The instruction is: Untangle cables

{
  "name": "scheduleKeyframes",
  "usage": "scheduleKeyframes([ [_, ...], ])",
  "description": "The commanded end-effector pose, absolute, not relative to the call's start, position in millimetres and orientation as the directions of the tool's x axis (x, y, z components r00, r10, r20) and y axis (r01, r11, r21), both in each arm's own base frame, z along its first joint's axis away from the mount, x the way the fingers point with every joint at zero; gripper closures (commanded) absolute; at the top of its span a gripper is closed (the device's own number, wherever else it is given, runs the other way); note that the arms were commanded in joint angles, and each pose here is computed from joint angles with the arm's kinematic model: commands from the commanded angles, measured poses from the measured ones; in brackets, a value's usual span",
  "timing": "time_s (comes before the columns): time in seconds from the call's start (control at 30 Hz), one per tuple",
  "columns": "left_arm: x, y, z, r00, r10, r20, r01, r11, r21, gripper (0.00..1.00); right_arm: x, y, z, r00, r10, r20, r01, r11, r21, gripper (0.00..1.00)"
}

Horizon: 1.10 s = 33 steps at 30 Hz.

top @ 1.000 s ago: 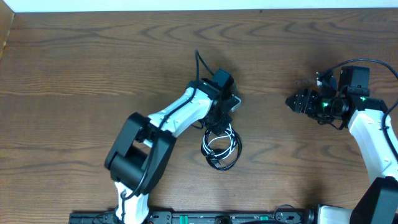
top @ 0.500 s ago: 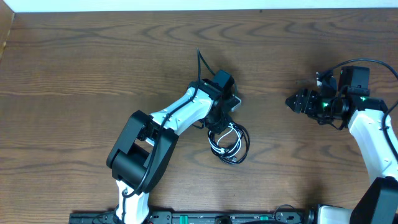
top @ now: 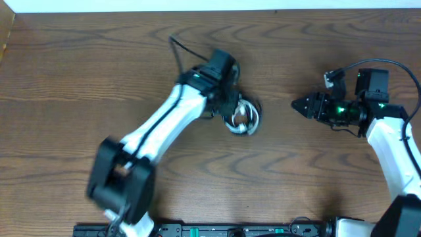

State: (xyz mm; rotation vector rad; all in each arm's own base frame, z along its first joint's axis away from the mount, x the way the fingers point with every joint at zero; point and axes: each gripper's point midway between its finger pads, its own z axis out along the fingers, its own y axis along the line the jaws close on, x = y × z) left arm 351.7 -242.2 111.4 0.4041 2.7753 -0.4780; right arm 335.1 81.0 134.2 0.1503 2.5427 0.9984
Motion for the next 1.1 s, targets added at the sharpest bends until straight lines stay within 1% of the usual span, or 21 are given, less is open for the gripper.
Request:
scheduleKeyframes([
  [0.0, 344, -250, 167, -0.908, 0.138, -0.396, 0.294, 0.882, -0.367, 0.93, 329, 107, 159, -0.902, 0.175, -0.395, -0.17, 0.698, 0.696, 0.37],
  [0.13, 332, -255, 175, -0.916, 0.147, -0.374, 0.307, 0.857, -0.413, 0.93, 329, 131, 165, -0.904, 0.155, -0.399, -0.198, 0.675, 0.711, 0.42],
  [0.2, 331, -255, 174, -0.924, 0.128, -0.361, 0.285, 0.858, -0.427, 0.92, 329, 141, 167, -0.902, 0.142, -0.407, -0.214, 0.672, 0.709, 0.47],
  [0.3, 332, -255, 175, -0.936, 0.086, -0.342, 0.241, 0.864, -0.443, 0.93, 329, 151, 160, -0.911, 0.165, -0.378, -0.158, 0.707, 0.689, 0.62],
  [0.33, 333, -254, 174, -0.938, 0.072, -0.339, 0.226, 0.867, -0.443, 0.93, 329, 153, 158, -0.913, 0.169, -0.371, -0.143, 0.719, 0.68, 0.71],
  [0.4, 334, -254, 174, -0.944, 0.041, -0.327, 0.195, 0.87, -0.453, 0.93, 326, 162, 153, -0.918, 0.17, -0.358, -0.122, 0.738, 0.664, 0.83],
  [0.5, 335, -254, 174, -0.954, -0.028, -0.297, 0.122, 0.872, -0.474, 0.93, 324, 169, 148, -0.922, 0.194, -0.335, -0.072, 0.763, 0.642, 0.97],
  [0.53, 336, -252, 174, -0.955, -0.055, -0.291, 0.094, 0.876, -0.472, 0.93, 324, 170, 145, -0.922, 0.207, -0.329, -0.052, 0.773, 0.632, 0.99],
  [0.7, 340, -248, 173, -0.953, -0.171, -0.249, -0.031, 0.875, -0.484, 0.93, 325, 171, 134, -0.914, 0.275, -0.298, 0.048, 0.804, 0.592, 0.99],
  [0.93, 339, -249, 173, -0.952, -0.199, -0.232, -0.061, 0.868, -0.493, 0.93, 326, 176, 114, -0.927, 0.269, -0.26, 0.076, 0.817, 0.571, 0.99],
  [1.07, 338, -250, 173, -0.954, -0.202, -0.222, -0.066, 0.863, -0.501, 0.93, 327, 186, 107, -0.937, 0.246, -0.247, 0.059, 0.81, 0.583, 0.99],
])
